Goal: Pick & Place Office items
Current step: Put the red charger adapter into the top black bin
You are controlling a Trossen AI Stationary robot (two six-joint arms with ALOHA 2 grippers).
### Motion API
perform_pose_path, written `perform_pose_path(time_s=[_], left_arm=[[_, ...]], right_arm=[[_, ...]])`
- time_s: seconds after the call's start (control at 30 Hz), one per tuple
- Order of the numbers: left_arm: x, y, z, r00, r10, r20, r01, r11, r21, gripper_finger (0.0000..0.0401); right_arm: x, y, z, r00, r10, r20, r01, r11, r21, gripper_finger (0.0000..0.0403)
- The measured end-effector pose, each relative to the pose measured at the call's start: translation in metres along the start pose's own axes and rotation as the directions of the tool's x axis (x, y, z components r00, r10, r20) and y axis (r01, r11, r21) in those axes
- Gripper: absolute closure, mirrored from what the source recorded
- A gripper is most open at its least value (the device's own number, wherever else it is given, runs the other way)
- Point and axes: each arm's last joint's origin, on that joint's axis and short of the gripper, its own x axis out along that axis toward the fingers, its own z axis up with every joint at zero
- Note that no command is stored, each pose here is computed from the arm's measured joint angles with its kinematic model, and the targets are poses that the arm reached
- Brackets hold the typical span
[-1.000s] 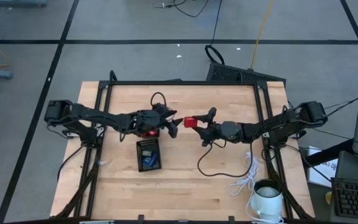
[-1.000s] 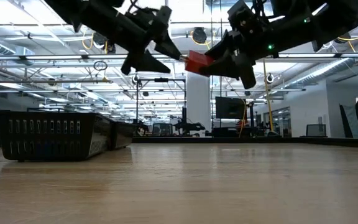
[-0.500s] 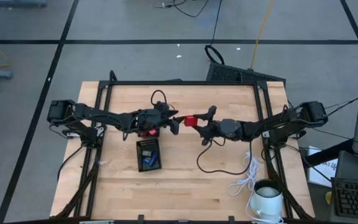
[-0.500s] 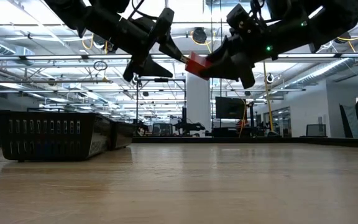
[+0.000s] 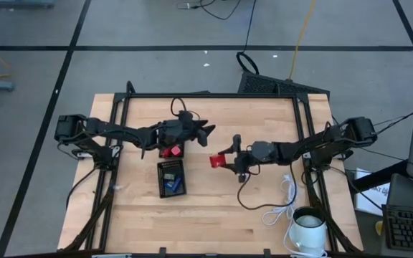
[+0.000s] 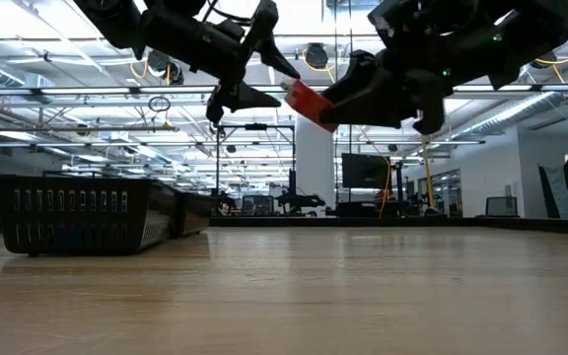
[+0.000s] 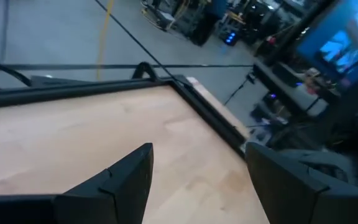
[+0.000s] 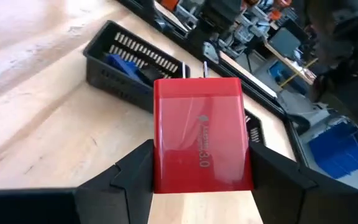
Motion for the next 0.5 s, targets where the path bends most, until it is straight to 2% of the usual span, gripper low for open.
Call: perform_pose_path(time_s=[0.17, 0.37, 0.5], left_arm=[[0.0, -0.004, 0.0, 0.996, -0.085, -0.026, 0.083, 0.995, -0.063, 0.0146], [-0.003, -0.012, -0.003, 0.988, -0.146, -0.047, 0.142, 0.986, -0.09, 0.0146], [-0.004, -0.012, -0.004, 0.988, -0.147, -0.048, 0.142, 0.986, -0.089, 0.0146]], right_arm=[[0.0, -0.007, -0.006, 0.991, -0.107, -0.082, 0.105, 0.994, -0.023, 0.02], [-0.001, -0.016, -0.011, 0.934, -0.296, -0.199, 0.276, 0.953, -0.124, 0.0199], [-0.002, -0.017, -0.006, 0.932, -0.323, -0.162, 0.298, 0.941, -0.159, 0.0199]])
